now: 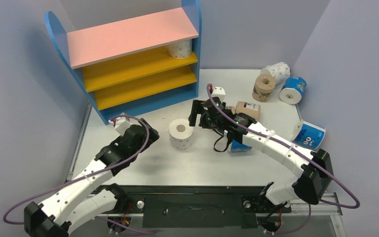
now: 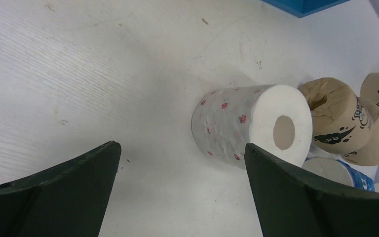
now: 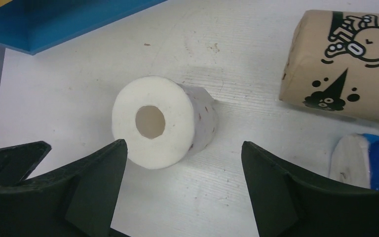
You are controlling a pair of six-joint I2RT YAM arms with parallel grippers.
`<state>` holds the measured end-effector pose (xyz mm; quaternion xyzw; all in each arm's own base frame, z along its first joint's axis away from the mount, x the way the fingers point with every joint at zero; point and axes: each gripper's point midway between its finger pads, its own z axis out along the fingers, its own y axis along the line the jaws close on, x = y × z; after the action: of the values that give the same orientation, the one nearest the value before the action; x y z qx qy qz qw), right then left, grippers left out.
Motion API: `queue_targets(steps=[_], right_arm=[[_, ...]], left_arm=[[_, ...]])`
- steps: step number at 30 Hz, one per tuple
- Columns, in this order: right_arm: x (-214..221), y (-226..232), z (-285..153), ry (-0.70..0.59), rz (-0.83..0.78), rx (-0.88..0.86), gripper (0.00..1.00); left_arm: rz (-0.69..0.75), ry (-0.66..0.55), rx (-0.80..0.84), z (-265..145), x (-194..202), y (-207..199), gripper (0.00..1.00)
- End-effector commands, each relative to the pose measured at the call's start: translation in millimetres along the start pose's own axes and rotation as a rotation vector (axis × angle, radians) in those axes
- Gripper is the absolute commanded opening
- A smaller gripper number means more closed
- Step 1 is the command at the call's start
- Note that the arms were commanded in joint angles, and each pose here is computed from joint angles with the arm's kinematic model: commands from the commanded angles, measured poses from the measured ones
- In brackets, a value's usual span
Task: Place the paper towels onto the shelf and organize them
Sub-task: Pick up the paper towel from the center of the board.
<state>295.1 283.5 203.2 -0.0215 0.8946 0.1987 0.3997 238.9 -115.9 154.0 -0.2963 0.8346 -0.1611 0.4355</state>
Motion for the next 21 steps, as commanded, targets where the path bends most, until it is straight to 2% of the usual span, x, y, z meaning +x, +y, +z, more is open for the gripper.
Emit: queue_targets(steps=[1, 7, 12, 17, 21], right_arm=[[-25, -13, -16, -0.148, 0.095, 0.035, 0.81], [-29, -25, -35, -0.25, 0.191, 0.007, 0.82], [-21, -34, -45, -0.264, 0.171, -0.012, 0.82], [-11, -41, -43, -0.237, 0.145, 0.006, 0.81], [-5, -47, -41, -0.23, 0.134, 0.024, 0.8]], left_arm=[[-0.115, 0.079, -0.021, 7, 5, -34, 0.96], [-0.165, 0.212, -0.056, 17, 33, -46, 0.96], [-0.178, 0.206, 0.016, 20, 34, -57, 0.96], [-0.112, 0.207, 0.081, 20, 34, -77, 0.96], [-0.047, 0.249, 0.054, 28, 43, -81, 0.97]])
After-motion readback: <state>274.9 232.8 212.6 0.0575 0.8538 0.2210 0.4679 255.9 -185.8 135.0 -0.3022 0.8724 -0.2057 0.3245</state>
